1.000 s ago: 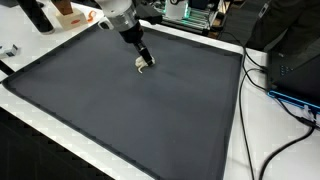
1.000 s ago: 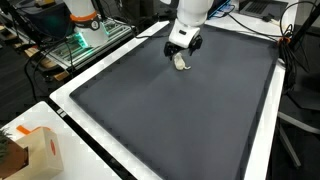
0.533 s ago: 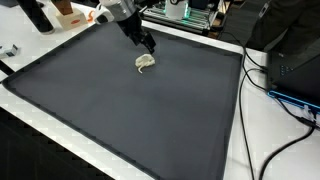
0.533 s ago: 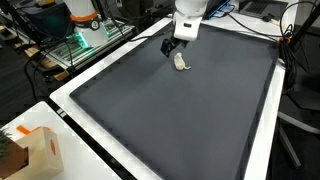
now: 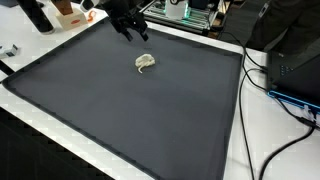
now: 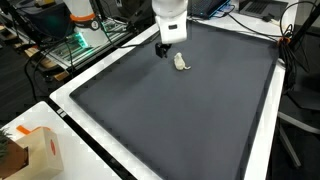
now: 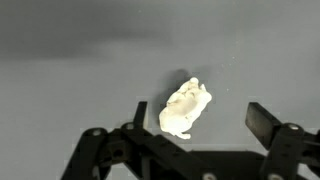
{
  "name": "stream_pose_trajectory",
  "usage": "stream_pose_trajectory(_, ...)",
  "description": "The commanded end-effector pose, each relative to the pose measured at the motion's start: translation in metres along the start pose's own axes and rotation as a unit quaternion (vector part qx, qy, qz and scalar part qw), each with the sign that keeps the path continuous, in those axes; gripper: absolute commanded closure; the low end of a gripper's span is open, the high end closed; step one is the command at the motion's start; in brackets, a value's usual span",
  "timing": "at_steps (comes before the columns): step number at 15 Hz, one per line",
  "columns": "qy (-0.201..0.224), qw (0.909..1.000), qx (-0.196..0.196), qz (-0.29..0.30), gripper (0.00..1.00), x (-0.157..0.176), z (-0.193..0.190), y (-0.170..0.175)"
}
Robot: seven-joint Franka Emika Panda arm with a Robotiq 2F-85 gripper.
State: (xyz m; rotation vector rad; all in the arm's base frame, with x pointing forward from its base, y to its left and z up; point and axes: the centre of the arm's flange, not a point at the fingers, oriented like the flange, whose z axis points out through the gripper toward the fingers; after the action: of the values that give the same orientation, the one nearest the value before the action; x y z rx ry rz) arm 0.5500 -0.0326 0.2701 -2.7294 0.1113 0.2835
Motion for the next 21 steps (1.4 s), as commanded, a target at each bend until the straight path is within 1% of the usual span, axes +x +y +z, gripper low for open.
stream_pose_trajectory(1,0.035,0.9951,0.092,-0.003,0.00,-0.022,0.003,0.037)
stream_pose_trajectory(4,0.059,0.9867,0.152,0.008,0.00,-0.027,0.010,0.066)
stream_pose_trajectory(7,0.072,0.9783,0.192,0.034,0.00,-0.031,0.020,0.086)
stream_pose_trajectory(10,0.071,0.9687,0.229,0.065,0.00,-0.034,0.030,0.100)
stream_pose_trajectory(12,0.064,0.9597,0.256,0.096,0.00,-0.033,0.038,0.107)
stream_pose_trajectory(16,0.052,0.9428,0.293,0.150,0.00,-0.031,0.053,0.119)
stream_pose_trajectory(21,0.036,0.9170,0.314,0.243,0.00,-0.025,0.063,0.128)
